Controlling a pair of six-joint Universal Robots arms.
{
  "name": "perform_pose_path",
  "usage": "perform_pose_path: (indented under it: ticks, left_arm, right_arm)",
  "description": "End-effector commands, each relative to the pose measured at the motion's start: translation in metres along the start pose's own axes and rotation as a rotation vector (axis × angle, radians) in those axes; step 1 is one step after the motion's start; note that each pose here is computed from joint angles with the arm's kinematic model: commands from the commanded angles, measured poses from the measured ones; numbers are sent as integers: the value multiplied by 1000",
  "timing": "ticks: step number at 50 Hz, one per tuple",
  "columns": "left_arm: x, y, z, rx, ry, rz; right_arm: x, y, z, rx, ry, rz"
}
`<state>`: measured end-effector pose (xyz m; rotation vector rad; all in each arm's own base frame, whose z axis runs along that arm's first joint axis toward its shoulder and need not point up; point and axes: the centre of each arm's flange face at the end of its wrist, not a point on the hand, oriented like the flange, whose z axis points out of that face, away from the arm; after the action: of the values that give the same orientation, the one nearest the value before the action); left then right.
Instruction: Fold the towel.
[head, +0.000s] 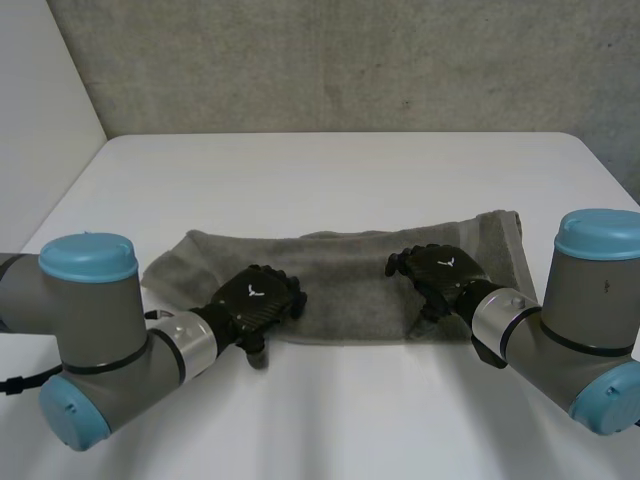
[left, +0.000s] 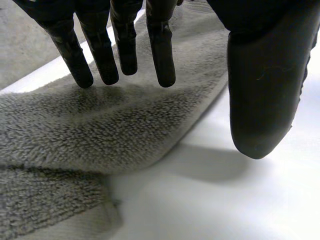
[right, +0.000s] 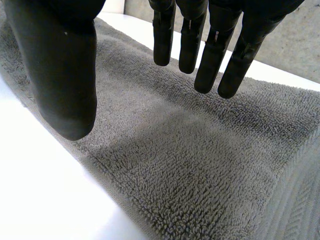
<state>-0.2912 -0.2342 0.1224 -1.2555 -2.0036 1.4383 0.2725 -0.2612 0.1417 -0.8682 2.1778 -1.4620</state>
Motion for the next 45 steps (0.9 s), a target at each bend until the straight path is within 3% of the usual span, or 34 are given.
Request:
perform_pose_path:
  ticks: [1, 36, 45]
  left_arm:
    - [-2, -4, 7, 19, -18, 14]
    - [-7, 0, 32, 24, -10, 25]
    - [-11, -40, 22, 106, -21, 6]
  right_arm:
    - [-1, 2, -1, -6, -2, 2]
    - [5, 2, -1, -5, 12, 6]
    - [5, 0, -2, -2, 13, 8]
